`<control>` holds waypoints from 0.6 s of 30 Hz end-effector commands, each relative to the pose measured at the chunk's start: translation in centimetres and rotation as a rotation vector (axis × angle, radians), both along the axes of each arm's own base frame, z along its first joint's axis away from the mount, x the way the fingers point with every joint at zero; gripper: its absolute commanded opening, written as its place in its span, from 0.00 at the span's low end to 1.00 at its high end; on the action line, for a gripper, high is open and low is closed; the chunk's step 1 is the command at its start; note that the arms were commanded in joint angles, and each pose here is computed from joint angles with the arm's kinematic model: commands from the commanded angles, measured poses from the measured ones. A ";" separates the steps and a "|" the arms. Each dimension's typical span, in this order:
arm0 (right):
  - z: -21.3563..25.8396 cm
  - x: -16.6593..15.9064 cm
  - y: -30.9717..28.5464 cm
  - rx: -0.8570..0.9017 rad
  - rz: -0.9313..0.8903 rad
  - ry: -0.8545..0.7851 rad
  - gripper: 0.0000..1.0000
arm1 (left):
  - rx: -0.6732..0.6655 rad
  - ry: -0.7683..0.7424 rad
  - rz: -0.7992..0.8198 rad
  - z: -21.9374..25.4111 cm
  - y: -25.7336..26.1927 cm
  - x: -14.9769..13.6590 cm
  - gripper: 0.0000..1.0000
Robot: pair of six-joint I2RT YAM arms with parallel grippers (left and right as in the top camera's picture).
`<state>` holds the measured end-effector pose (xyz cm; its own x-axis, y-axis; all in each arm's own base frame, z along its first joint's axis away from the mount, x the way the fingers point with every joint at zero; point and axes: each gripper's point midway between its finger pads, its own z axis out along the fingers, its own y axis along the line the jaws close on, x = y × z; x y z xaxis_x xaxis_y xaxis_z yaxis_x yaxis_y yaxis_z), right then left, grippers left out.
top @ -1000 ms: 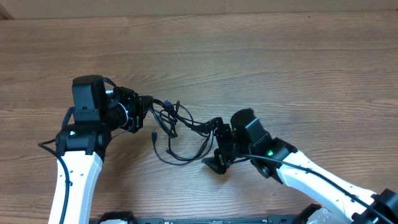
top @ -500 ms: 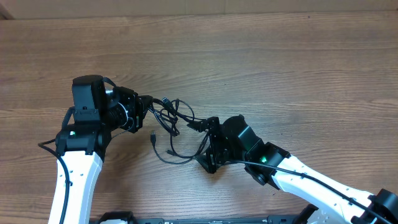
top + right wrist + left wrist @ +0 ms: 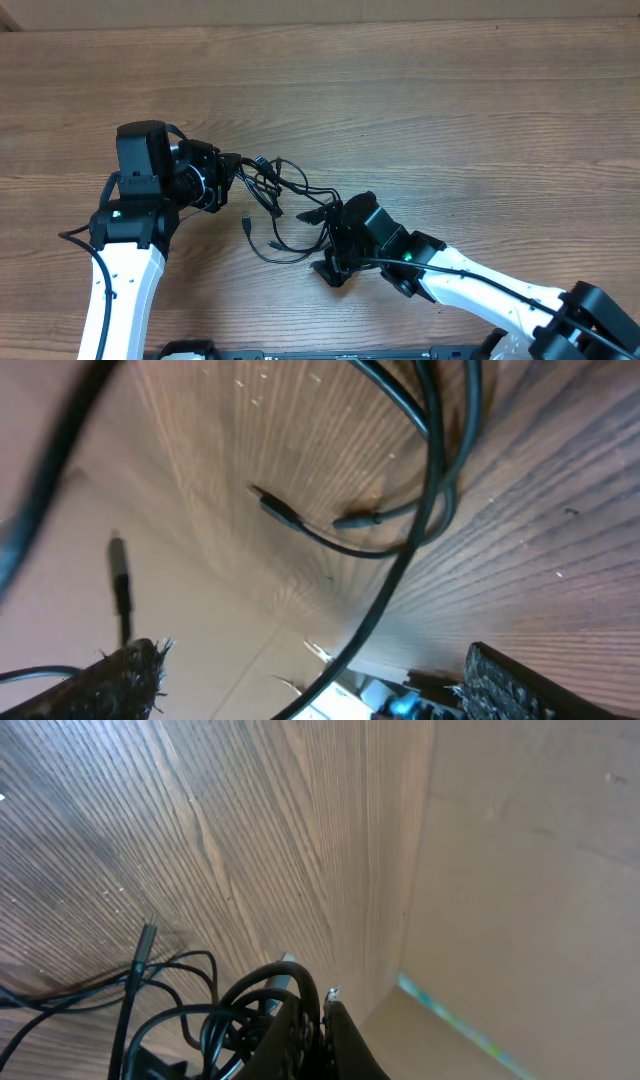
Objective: Untangle cables
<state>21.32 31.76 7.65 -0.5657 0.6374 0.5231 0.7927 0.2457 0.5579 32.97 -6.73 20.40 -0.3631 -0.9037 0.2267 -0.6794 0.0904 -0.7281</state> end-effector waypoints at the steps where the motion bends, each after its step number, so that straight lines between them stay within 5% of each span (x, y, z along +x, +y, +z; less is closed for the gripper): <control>1: 0.6 -0.8 1.2 0.047 0.052 0.013 0.94 | -0.019 -0.020 0.085 1.7 0.7 0.4 0.04; 14: 2.7 0.1 3.2 0.130 -0.065 -0.033 0.91 | -0.189 0.050 0.056 2.3 -2.6 -0.4 0.04; 18: 3.5 0.9 3.4 0.154 -0.088 -0.073 0.68 | -0.205 0.019 0.005 3.1 -4.6 -0.4 0.04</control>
